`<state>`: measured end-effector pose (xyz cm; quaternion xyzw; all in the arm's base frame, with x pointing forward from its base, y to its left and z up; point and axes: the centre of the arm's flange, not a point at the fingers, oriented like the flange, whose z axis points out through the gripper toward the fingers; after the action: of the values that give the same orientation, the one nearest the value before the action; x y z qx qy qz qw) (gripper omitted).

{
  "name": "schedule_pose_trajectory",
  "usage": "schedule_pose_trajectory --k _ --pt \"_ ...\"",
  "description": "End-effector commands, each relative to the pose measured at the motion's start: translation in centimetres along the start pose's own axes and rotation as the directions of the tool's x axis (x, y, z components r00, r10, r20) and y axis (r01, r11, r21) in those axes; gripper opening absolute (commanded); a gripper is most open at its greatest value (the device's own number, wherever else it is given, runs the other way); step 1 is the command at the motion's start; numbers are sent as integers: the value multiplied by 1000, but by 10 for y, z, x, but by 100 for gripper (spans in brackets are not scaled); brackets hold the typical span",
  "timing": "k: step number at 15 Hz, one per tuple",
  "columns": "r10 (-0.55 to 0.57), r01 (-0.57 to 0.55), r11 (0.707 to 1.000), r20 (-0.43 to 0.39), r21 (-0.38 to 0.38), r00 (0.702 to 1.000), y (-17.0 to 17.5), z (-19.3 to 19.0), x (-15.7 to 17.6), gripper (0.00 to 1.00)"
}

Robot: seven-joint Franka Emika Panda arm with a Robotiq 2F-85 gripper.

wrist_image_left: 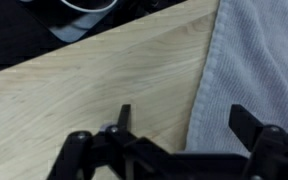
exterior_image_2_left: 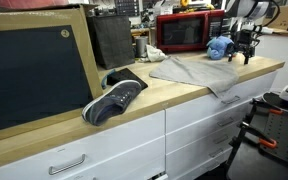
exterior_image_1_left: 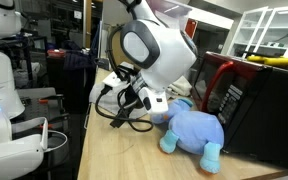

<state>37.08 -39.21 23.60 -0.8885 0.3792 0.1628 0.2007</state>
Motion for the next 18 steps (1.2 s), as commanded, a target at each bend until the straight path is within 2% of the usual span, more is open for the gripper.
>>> schedule_pose_trajectory --k 1,6,13,18 --pt "-33 34 995 -16 94 999 -23 -6 -6 100" --pt "-91 101 983 -73 154 993 -38 0 -3 100" --pt "-181 201 973 -166 114 969 -28 -4 10 100" --pt "-168 186 977 -166 100 972 -14 -6 13 100"
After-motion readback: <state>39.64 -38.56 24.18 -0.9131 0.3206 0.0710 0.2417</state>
